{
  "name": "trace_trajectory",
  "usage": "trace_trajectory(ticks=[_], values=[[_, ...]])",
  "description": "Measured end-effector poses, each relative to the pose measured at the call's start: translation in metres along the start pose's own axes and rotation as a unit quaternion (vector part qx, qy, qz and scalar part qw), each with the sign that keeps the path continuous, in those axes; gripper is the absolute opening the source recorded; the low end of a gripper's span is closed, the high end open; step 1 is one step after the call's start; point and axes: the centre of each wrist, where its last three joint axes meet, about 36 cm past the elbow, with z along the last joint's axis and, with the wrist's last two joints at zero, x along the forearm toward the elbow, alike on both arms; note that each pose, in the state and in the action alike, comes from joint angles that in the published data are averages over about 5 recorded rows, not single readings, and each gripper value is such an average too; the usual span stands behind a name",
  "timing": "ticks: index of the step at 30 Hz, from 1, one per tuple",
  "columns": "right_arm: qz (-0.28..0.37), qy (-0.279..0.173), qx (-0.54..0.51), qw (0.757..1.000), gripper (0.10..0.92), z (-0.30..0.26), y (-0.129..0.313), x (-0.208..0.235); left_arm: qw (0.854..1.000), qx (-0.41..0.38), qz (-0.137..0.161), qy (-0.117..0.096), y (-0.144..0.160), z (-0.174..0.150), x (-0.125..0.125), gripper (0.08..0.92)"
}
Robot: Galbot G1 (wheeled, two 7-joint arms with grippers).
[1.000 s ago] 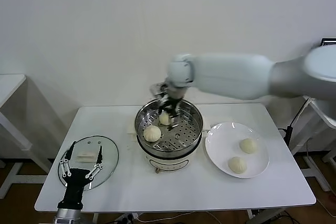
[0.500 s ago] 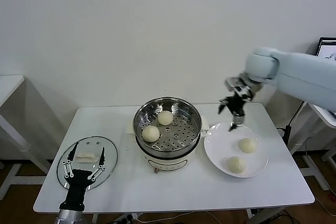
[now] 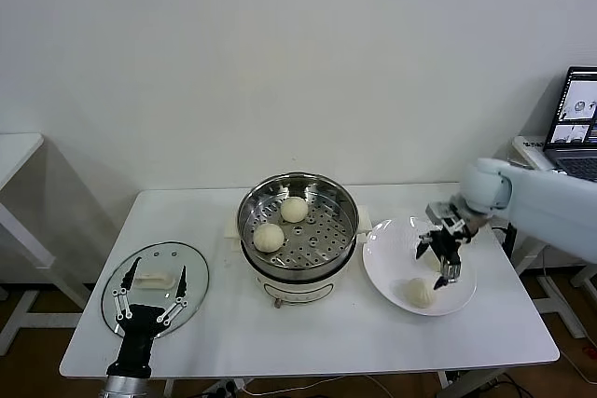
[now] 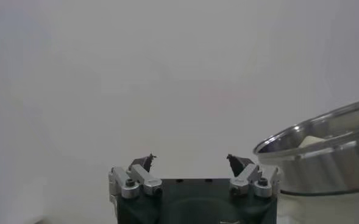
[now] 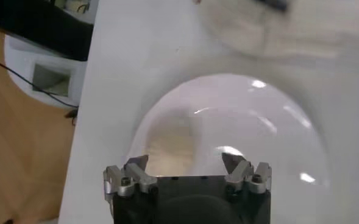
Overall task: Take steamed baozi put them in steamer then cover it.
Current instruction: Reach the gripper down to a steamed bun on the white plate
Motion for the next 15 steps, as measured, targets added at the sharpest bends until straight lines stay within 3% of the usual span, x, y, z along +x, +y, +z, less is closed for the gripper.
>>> trace_trajectory(ticks=[15], values=[[-0.004, 0.007, -0.008, 1.000, 0.823, 0.003, -0.001, -0.041, 1.000, -0.003, -0.002, -0.001, 0.002, 0.001, 0.000, 0.823]])
